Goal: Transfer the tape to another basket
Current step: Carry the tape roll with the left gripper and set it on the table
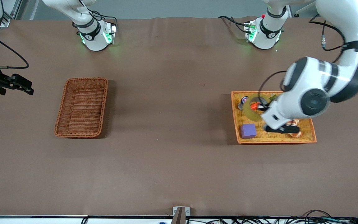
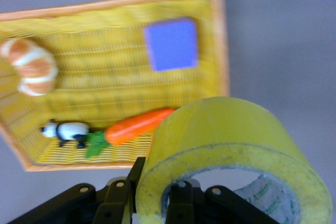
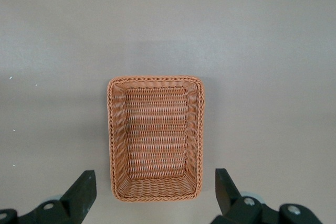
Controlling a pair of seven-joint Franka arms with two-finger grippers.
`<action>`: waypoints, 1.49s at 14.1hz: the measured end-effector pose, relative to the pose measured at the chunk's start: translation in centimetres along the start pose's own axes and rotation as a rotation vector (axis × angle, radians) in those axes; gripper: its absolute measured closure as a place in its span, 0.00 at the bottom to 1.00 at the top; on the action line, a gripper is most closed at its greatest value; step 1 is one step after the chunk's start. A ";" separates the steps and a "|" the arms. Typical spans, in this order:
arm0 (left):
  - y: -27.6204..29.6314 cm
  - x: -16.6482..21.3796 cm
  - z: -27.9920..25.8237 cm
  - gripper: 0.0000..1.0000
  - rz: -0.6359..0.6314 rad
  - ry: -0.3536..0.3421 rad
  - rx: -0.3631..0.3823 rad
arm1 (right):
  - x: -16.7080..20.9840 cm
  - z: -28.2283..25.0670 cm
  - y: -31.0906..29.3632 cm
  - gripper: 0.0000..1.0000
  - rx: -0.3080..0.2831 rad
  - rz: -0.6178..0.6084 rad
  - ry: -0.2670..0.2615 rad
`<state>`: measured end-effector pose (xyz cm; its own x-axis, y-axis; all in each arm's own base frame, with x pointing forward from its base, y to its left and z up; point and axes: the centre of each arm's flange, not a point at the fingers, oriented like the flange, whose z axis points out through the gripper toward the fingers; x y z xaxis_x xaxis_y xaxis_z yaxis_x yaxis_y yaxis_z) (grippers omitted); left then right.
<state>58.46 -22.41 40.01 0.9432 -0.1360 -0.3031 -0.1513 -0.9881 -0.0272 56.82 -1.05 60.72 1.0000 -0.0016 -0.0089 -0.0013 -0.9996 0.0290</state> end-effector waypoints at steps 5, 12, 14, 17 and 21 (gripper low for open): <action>16.6 -2.4 3.2 0.78 0.136 -0.024 0.006 | 0.0 0.0 0.1 0.00 0.000 0.001 0.000; 31.3 -0.8 14.5 0.78 0.098 0.035 -0.151 | 0.0 0.0 0.1 0.00 0.000 0.001 0.000; 33.3 -0.5 17.9 0.78 0.092 0.023 -0.160 | 0.0 0.1 0.1 0.00 0.000 0.001 -0.001; 36.0 -0.2 22.2 0.78 0.108 0.059 -0.077 | 0.0 0.0 0.0 0.00 0.000 0.001 0.001; 38.6 -1.4 21.8 0.66 0.134 0.117 -0.030 | 0.1 0.0 -0.5 0.00 0.001 -0.009 0.003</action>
<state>44.81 -58.79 18.60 0.9435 -0.2720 -0.1893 -0.2703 -0.9621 0.0348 56.87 -0.54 60.67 1.0000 0.0075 -0.0063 0.0077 -0.9996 0.0284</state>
